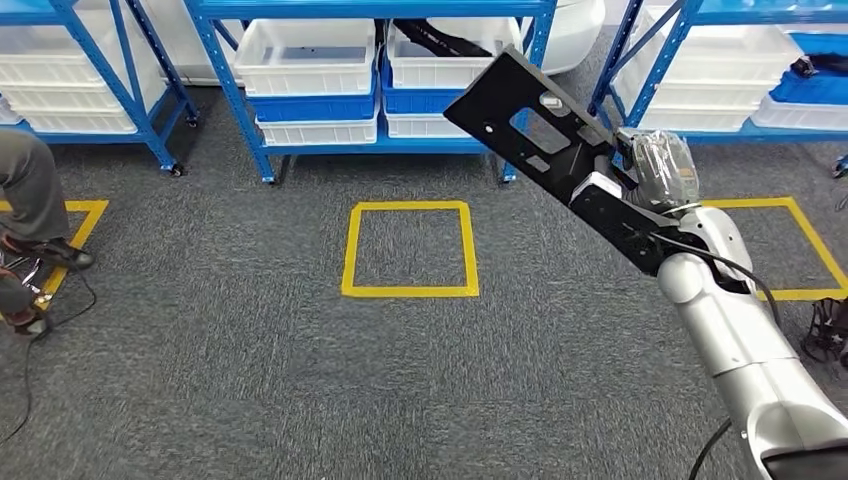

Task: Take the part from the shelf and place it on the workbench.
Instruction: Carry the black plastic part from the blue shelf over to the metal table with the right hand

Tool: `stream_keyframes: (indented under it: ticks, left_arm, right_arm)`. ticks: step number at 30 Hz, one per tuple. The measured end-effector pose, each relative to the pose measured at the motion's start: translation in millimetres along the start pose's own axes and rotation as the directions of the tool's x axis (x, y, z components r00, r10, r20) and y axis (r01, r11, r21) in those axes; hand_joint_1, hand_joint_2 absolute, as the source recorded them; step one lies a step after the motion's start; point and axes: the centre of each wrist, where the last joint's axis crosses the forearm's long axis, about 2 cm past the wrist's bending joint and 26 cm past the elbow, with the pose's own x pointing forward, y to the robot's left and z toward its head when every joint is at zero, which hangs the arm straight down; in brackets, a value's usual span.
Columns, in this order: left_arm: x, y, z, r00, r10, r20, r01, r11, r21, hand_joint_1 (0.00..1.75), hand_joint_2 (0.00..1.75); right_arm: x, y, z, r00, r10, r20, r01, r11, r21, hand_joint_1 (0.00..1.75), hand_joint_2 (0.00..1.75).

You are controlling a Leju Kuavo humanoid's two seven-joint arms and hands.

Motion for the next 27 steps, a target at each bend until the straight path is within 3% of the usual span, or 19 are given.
stream_keyframes:
  ticks: [18,27]
  left_arm:
    - [-3.3,-3.7,2.4,1.0,-0.009,-0.02,0.009,1.0,-0.005,0.0,1.75]
    - [-2.2,-3.6,1.8,1.0,-0.024,-0.019,0.024,1.0,-0.01,0.0,1.75]
  right_arm:
    - [-5.0,-9.5,-3.6,1.0,0.012,-0.023,-0.012,1.0,-0.009,1.75,1.75]
    - [-21.3,-22.4,1.5,0.998,0.034,-0.048,-0.035,0.999,-0.02,1.75,1.75]
